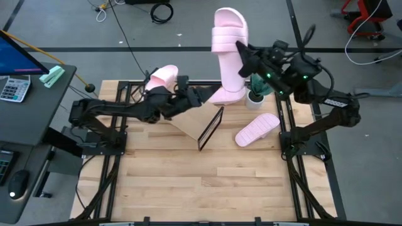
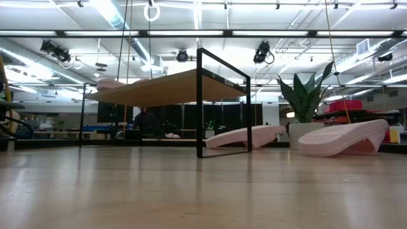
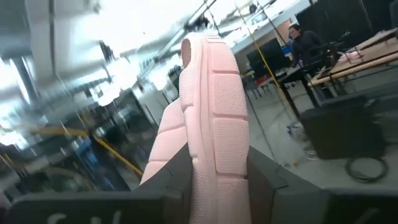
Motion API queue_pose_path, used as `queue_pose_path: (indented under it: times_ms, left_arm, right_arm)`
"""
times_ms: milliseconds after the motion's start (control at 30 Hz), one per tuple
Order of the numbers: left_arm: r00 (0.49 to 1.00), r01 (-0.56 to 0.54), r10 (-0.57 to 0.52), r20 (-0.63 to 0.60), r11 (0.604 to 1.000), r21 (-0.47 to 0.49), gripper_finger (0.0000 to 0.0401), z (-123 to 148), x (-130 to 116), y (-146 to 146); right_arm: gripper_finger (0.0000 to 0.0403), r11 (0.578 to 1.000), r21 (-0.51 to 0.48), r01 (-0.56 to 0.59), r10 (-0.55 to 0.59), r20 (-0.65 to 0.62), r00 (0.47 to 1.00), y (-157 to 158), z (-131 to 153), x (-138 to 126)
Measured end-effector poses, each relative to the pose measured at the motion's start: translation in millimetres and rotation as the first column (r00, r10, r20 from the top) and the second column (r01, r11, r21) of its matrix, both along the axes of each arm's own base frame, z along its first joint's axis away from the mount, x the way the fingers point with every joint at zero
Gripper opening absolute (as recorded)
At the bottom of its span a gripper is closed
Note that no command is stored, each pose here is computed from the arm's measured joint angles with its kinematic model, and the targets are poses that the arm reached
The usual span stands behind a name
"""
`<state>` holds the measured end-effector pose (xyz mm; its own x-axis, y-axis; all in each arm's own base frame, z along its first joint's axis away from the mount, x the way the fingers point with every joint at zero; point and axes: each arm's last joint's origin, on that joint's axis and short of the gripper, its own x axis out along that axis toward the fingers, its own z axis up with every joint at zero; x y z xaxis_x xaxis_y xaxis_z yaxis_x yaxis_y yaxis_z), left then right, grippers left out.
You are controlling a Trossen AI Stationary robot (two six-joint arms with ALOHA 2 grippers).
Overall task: Pick and place slides into the shelf
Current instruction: Put the pink slipper on the shelf
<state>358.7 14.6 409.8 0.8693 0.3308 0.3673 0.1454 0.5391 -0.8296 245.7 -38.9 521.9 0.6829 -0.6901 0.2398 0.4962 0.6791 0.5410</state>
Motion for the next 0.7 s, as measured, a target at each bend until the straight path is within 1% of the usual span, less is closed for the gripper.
queue_pose_path:
  times_ms: [133,267,500,700]
  left_arm:
    - [0.999,0.031,-0.031,-0.01,1.0,-0.005,0.0182,-10,10,7]
    - [0.999,0.051,-0.052,-0.009,0.998,-0.03,0.0189,-13,12,14]
    - [0.998,0.069,-0.068,0.017,0.997,-0.02,0.0192,-12,11,21]
    - [0.998,0.062,-0.062,0.012,0.998,-0.01,0.019,-12,11,26]
  right_arm:
    - [0.0096,1.0,0.029,-0.009,0.008,0.03,1.0,-2,-11,-4]
    - [0.0096,0.998,0.058,-0.008,0.006,0.035,0.999,-3,-20,-4]
    - [0.0096,0.999,0.044,-0.013,0.008,0.102,0.995,-3,-16,1]
    - [0.0096,0.999,0.037,-0.029,0.024,0.11,0.994,-3,-15,-1]
